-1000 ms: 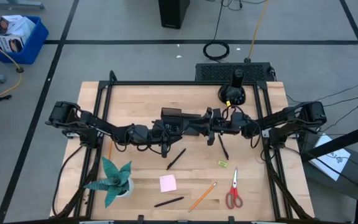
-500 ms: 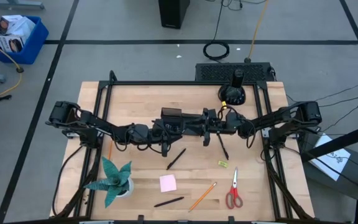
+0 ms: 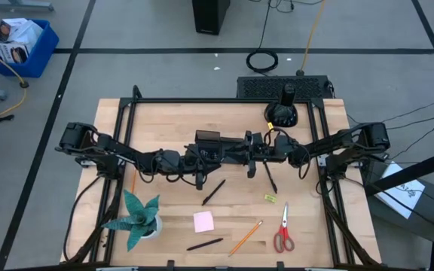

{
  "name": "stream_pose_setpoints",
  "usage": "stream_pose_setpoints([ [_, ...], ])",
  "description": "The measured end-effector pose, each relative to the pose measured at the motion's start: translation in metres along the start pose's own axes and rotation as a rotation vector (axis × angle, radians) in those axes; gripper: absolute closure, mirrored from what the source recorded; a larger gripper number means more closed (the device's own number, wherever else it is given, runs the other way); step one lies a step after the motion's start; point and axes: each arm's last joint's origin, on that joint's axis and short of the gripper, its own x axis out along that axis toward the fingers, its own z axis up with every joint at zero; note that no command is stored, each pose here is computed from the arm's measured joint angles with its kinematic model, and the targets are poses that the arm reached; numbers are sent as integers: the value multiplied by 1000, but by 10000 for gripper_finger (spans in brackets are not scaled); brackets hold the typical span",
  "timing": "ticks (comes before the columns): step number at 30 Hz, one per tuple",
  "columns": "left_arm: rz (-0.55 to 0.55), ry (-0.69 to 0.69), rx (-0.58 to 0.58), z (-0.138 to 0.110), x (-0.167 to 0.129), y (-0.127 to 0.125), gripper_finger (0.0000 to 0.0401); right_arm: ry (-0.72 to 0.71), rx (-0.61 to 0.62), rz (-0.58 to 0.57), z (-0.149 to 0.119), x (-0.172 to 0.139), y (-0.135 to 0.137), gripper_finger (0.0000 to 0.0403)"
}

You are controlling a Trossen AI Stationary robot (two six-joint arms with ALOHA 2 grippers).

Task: Pick and place office supplies into organizer
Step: Put the black pen into the black desk organizer

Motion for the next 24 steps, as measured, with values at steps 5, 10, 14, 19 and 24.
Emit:
stream_pose_setpoints([
  [5,29,17,-4,-1,0,4,335,-6,-62,2,0,0,0,367],
  [10,114,118,-80,-9,-1,15,289,-20,-96,-4,2,0,0,365],
  [14,169,205,-38,-16,-3,22,250,-9,-112,-5,1,0,-1,368],
  [19,166,244,-25,-21,-5,18,211,1,-117,-4,0,0,-1,364],
  [24,201,317,-50,-29,-7,18,177,13,-139,-13,-1,0,-2,369],
])
